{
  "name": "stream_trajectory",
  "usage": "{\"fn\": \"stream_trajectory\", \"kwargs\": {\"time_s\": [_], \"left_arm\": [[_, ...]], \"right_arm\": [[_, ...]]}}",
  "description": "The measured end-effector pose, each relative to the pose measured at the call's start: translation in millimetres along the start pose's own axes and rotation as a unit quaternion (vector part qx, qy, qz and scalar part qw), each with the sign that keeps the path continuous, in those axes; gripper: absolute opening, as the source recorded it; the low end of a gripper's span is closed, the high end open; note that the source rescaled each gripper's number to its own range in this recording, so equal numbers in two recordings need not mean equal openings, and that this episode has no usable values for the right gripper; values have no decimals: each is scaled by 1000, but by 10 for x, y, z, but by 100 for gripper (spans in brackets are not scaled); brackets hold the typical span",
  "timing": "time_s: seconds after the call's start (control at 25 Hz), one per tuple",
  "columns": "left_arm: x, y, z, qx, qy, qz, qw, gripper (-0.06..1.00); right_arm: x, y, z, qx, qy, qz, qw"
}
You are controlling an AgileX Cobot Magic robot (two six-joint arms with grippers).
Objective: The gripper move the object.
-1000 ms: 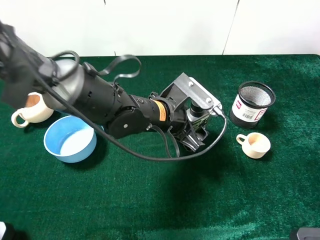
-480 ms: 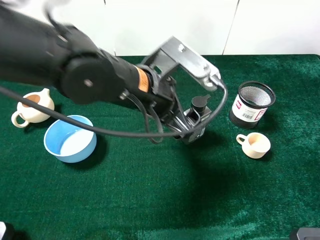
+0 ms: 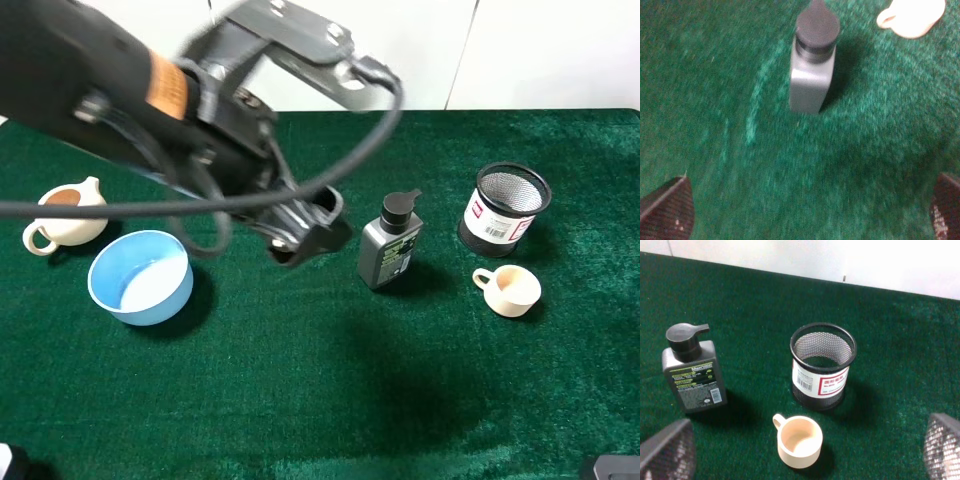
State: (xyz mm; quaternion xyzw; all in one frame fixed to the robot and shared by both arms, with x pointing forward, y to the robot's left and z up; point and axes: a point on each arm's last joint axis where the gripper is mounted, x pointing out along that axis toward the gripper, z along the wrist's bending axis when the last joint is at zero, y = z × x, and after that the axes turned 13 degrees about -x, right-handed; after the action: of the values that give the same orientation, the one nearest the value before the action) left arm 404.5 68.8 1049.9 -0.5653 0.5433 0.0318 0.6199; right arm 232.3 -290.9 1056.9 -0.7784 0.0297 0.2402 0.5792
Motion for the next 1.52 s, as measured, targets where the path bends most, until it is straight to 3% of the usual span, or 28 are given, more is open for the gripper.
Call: {"fn": "stream_trajectory", "kwargs": {"time_s": [0.24,0.48,0.72,1.04,1.28,1.52], "left_arm": [[-467,31,130,-25,-46,7,999,91],[-976,185,318,-43,-138,30,989,91],[-1380,398,417,-69,-175,65,980,91],[-1490,540,458,-102,-172,56,978,91],[-1383,988,725,-160,-204,93,961,91],[-1416,1290,889,-136,-212,51,966,91]], "right_arm": [[0,0,0,0,0,0,1000],[0,0,0,0,0,0,1000],[0,0,0,0,0,0,1000],[0,0,0,0,0,0,1000],[0,0,0,0,0,0,1000],[0,0,0,0,0,0,1000]]}}
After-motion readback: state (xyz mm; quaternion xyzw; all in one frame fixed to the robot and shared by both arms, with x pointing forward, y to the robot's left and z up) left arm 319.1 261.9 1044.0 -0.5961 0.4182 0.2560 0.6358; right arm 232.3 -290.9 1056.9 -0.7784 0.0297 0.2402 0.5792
